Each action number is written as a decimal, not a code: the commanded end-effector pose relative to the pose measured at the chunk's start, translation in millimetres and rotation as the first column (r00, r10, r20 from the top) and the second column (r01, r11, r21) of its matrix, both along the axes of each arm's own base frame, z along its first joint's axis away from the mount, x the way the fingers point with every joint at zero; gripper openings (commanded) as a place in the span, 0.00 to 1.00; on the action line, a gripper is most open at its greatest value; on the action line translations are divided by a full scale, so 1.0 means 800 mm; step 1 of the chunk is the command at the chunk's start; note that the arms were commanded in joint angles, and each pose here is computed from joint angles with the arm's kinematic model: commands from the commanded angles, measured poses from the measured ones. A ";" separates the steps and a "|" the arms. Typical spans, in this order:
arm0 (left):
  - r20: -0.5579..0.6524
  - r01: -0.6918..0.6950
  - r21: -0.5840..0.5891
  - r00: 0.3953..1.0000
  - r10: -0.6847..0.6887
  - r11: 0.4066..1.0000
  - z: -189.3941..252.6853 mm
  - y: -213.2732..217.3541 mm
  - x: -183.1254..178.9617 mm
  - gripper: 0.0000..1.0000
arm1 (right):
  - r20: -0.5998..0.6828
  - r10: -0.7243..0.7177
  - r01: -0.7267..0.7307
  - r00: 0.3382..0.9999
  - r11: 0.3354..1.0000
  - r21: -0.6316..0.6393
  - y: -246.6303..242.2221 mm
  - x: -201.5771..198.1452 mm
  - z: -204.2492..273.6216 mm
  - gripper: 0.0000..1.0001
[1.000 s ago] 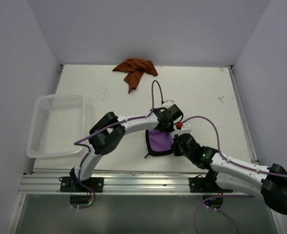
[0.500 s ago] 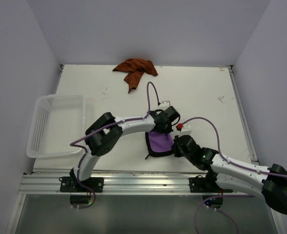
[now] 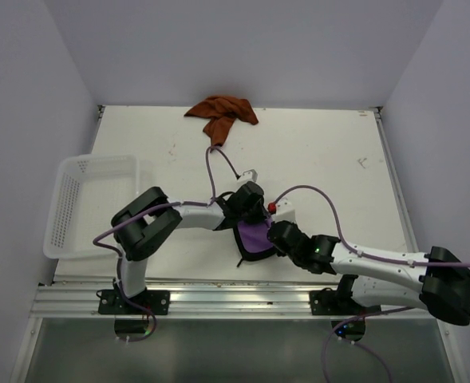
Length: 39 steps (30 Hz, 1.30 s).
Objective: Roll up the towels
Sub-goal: Roll the towel
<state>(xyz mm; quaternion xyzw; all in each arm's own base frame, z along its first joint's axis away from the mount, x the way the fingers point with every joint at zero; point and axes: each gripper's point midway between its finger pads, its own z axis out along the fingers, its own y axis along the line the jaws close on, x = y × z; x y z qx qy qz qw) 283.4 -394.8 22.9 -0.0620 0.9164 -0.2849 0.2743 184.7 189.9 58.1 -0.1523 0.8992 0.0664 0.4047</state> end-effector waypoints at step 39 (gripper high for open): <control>0.156 0.108 -0.428 0.987 -0.045 0.897 0.059 0.082 0.018 0.00 | -0.025 0.400 -0.260 0.916 0.548 -0.795 0.104 -0.082 -0.072 0.00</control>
